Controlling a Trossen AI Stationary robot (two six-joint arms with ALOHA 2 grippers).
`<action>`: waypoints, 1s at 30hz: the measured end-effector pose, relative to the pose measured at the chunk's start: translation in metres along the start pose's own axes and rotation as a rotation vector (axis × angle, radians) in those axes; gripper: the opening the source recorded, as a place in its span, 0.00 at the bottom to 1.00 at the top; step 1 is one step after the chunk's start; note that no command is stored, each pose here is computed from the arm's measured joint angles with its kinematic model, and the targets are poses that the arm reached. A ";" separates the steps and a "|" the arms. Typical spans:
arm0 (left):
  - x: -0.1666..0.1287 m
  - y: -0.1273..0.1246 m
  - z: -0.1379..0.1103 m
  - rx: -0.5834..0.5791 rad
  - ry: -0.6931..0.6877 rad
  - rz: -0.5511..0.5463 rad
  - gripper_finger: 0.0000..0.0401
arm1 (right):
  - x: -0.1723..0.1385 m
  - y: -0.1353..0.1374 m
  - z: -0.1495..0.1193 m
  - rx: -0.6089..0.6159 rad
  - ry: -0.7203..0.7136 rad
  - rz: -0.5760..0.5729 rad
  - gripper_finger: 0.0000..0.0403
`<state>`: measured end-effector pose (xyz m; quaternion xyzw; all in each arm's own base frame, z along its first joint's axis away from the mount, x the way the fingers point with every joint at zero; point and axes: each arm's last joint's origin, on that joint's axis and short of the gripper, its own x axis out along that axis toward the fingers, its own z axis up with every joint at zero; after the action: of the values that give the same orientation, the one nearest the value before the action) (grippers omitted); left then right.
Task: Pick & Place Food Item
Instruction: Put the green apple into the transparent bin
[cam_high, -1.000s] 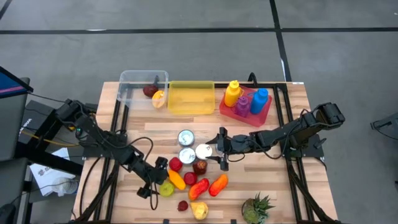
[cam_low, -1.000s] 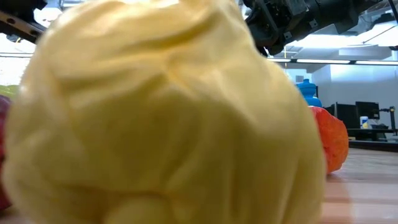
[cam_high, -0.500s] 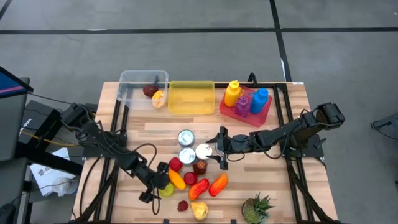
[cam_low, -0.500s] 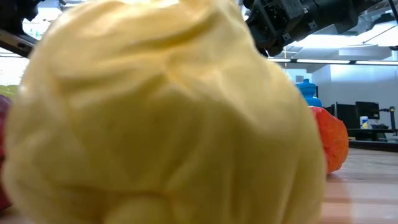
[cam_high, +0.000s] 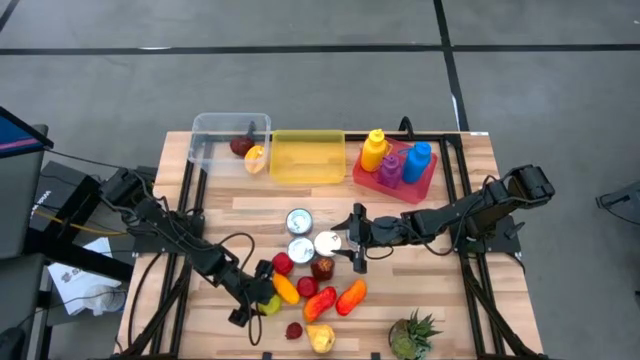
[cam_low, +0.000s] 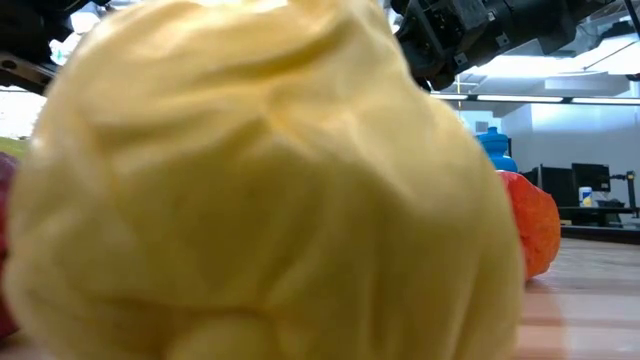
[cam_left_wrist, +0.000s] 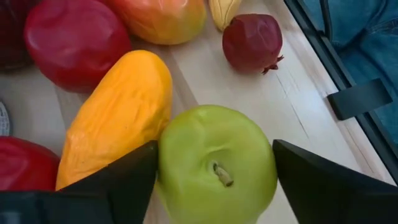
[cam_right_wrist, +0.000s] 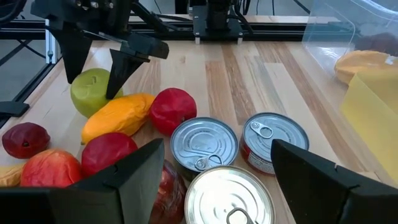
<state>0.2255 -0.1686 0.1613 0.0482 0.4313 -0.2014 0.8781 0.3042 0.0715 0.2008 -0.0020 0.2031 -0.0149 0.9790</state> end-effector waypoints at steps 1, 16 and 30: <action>0.000 0.000 0.000 -0.002 0.001 -0.001 0.71 | 0.000 0.000 0.000 0.000 0.000 0.000 0.71; -0.018 0.003 -0.004 -0.020 0.055 0.007 0.57 | 0.000 0.000 0.000 0.000 0.000 0.000 0.71; -0.103 0.024 -0.025 0.021 -0.776 0.009 0.56 | 0.000 0.000 0.000 0.000 -0.002 0.000 0.71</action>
<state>0.1603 -0.1079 0.2235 -0.0209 0.0649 -0.2052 0.9763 0.3044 0.0716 0.2011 -0.0019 0.2022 -0.0148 0.9792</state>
